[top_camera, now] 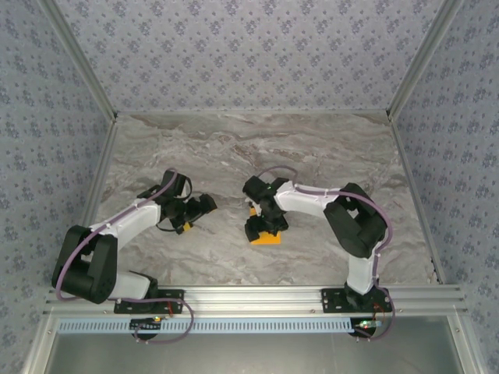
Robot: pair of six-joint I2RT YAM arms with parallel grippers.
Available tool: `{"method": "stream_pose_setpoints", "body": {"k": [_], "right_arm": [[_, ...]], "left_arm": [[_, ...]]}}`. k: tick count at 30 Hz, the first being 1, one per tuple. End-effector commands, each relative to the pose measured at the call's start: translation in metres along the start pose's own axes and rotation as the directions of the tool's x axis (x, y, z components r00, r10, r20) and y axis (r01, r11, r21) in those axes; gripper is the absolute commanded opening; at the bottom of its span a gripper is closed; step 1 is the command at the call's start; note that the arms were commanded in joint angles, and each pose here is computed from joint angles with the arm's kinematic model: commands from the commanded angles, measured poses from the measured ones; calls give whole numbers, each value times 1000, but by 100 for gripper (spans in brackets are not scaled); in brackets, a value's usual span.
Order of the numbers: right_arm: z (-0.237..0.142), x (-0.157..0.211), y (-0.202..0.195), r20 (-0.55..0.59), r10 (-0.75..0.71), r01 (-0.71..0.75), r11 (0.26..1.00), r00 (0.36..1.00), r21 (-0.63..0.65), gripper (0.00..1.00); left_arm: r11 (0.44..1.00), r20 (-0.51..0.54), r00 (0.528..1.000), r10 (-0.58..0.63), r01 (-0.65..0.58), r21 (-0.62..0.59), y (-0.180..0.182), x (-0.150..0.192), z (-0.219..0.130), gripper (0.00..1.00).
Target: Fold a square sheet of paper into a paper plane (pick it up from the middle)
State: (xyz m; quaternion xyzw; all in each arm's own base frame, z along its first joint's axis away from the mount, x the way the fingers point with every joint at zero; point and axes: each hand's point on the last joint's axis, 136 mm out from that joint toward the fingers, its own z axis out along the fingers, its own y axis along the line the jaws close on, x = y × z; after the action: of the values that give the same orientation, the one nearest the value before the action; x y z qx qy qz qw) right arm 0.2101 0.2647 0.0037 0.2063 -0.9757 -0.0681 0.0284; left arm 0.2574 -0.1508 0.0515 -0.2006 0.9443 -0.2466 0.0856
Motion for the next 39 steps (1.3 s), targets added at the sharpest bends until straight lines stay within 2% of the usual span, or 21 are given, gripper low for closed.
{"method": "stream_pose_setpoints", "body": {"k": [1,5,8,11,15,22,26,29,34,39], "right_arm": [[63,25,-53,-86,43,-18,961,995,276,75],[73,32,-57,-105,59,-25,953,993,302,65],[76,35,-55,-107,77,-48,966,991,253,60],[76,37,-50,-113,71,-53,986,991,155,59],[75,36,-40,-114,87,-87,996,990,2,64],[70,33,-43,-99,156,-169,976,983,-139,66],[68,32,-46,-101,176,-191,966,979,-176,64],[68,33,-52,-106,183,-199,967,977,-161,58],[69,33,-62,-92,184,-191,979,979,-70,60],[59,27,-57,-52,246,-250,965,968,-81,59]], "left_arm": [[1000,-11,1000,18,-18,11,-6,1,1,99],[1000,-15,1000,23,-23,10,-7,2,2,99],[1000,-19,1000,24,-24,8,-7,3,3,99],[1000,-22,999,26,-26,8,-7,4,5,99],[999,-27,999,38,-37,31,-13,7,7,99],[969,-29,995,92,-82,231,-49,21,6,98],[940,-38,995,98,-79,333,-64,30,9,94],[919,-52,993,109,-80,386,-75,38,12,90],[913,-66,989,129,-93,397,-84,45,18,82],[912,-83,989,126,-83,401,-91,46,24,78]]}}
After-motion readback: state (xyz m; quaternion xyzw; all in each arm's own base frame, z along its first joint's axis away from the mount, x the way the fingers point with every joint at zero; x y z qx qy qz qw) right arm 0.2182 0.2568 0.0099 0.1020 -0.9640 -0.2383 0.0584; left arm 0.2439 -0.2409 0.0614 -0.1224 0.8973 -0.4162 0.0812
